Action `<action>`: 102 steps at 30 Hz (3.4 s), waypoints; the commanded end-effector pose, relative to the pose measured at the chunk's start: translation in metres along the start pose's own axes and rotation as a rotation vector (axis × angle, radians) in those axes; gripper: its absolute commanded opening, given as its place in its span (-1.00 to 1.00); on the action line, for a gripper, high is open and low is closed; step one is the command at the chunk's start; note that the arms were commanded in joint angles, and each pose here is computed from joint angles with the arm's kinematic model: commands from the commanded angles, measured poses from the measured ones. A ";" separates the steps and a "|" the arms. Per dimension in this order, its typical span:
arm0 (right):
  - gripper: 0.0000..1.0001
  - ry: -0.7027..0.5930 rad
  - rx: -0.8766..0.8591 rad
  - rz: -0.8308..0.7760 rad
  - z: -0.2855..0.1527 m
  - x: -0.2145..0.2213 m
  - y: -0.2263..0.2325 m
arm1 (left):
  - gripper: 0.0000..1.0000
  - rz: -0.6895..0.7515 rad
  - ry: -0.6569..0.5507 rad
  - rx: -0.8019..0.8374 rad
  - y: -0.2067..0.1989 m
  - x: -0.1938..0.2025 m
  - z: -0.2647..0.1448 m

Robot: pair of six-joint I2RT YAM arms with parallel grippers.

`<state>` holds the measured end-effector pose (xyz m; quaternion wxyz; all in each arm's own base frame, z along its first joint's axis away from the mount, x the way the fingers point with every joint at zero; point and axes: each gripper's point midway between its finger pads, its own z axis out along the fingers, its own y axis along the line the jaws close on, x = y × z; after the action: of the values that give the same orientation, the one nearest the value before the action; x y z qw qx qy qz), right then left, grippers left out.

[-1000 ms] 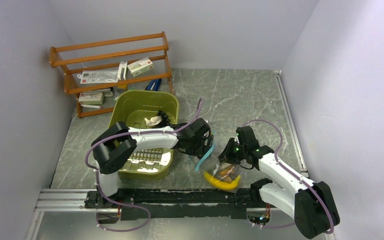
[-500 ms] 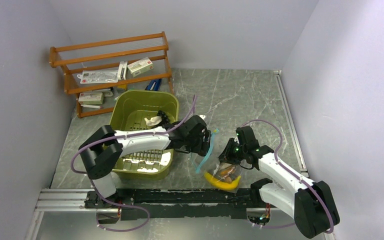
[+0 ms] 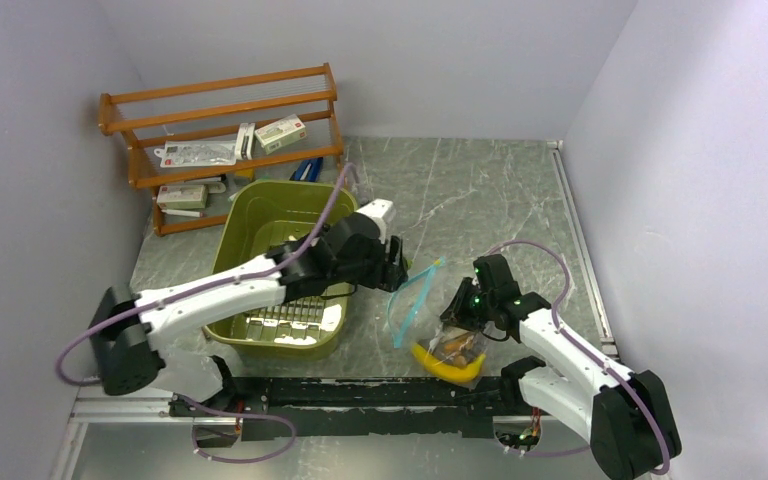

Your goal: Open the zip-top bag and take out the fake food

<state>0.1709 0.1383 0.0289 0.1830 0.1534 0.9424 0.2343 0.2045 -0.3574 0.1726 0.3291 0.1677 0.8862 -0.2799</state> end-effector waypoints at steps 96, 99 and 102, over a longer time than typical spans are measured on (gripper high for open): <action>-0.56 -0.290 0.234 0.101 -0.094 -0.047 -0.015 | 0.25 -0.068 0.332 0.057 0.017 0.016 0.064; -0.55 -0.255 0.272 0.139 -0.093 -0.040 -0.021 | 0.21 -0.057 0.379 0.124 0.001 0.033 0.070; -0.55 -0.219 0.287 0.161 -0.096 -0.032 -0.022 | 0.15 -0.046 0.421 0.228 -0.016 0.048 0.070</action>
<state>0.1702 0.0774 0.1103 0.2708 0.2514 0.9220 0.1156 0.2187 -0.3822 0.0940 0.1358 0.2084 0.9277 -0.2784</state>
